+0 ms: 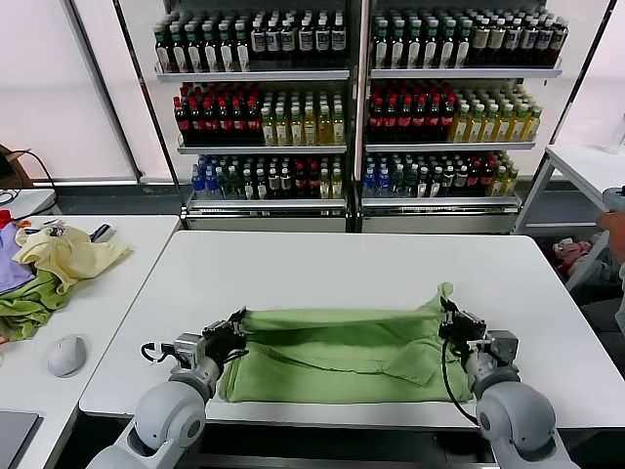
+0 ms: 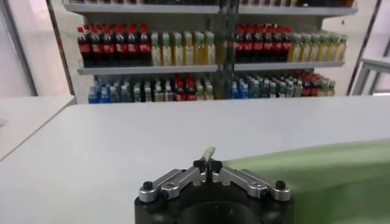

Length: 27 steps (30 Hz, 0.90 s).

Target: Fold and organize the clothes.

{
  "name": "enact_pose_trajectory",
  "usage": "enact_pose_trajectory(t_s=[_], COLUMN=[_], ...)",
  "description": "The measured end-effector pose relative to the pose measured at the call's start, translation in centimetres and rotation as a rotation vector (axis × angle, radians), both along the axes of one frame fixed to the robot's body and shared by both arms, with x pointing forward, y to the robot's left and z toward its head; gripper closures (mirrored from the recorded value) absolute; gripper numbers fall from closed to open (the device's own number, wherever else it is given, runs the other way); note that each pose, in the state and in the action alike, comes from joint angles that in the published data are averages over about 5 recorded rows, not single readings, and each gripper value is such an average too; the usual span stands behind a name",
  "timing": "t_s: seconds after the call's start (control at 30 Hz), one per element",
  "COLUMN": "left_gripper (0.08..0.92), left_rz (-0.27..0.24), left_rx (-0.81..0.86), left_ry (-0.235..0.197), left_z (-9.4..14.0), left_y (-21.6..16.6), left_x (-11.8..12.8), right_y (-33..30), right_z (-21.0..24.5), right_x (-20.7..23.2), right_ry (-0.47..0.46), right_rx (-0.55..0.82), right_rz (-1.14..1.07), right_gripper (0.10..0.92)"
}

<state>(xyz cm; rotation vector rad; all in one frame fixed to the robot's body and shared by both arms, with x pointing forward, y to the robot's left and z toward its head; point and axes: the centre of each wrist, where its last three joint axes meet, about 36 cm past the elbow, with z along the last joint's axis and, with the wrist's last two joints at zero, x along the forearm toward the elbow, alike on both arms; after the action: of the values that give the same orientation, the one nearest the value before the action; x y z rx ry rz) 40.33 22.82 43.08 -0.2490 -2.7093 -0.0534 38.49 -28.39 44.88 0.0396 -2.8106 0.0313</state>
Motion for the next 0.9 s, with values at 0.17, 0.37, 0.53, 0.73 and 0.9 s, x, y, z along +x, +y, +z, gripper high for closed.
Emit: enact_pose_trajectory(t_s=[0.17, 0.37, 0.53, 0.73, 0.9], left_gripper=[0.806, 0.633, 0.486, 0.313, 0.258], left_rz=[-0.014, -0.013, 0.022, 0.077, 0.115], left_rx=[0.03, 0.06, 0.086, 0.11, 0.117], left_ry=[0.018, 0.002, -0.02, 0.0, 0.027], left_z=[-0.7, -1.0, -1.3, -2.8, -4.2], left_y=[0.1, -0.2, -0.8, -2.4, -3.8], left_x=[-0.7, -1.7, -2.7, -4.0, -4.9], right_y=[0.5, 0.7, 0.7, 0.8, 0.7], right_z=[-0.7, -1.0, -1.0, -1.2, -1.1], right_x=[-1.3, -2.6, -3.6, -4.6, -5.1], right_ry=[0.032, 0.046, 0.052, 0.06, 0.061], right_rx=[-0.012, -0.027, -0.035, -0.039, -0.045], right_rz=[-0.004, -0.012, -0.021, -0.022, -0.022], right_gripper=[0.789, 0.616, 0.487, 0.313, 0.215])
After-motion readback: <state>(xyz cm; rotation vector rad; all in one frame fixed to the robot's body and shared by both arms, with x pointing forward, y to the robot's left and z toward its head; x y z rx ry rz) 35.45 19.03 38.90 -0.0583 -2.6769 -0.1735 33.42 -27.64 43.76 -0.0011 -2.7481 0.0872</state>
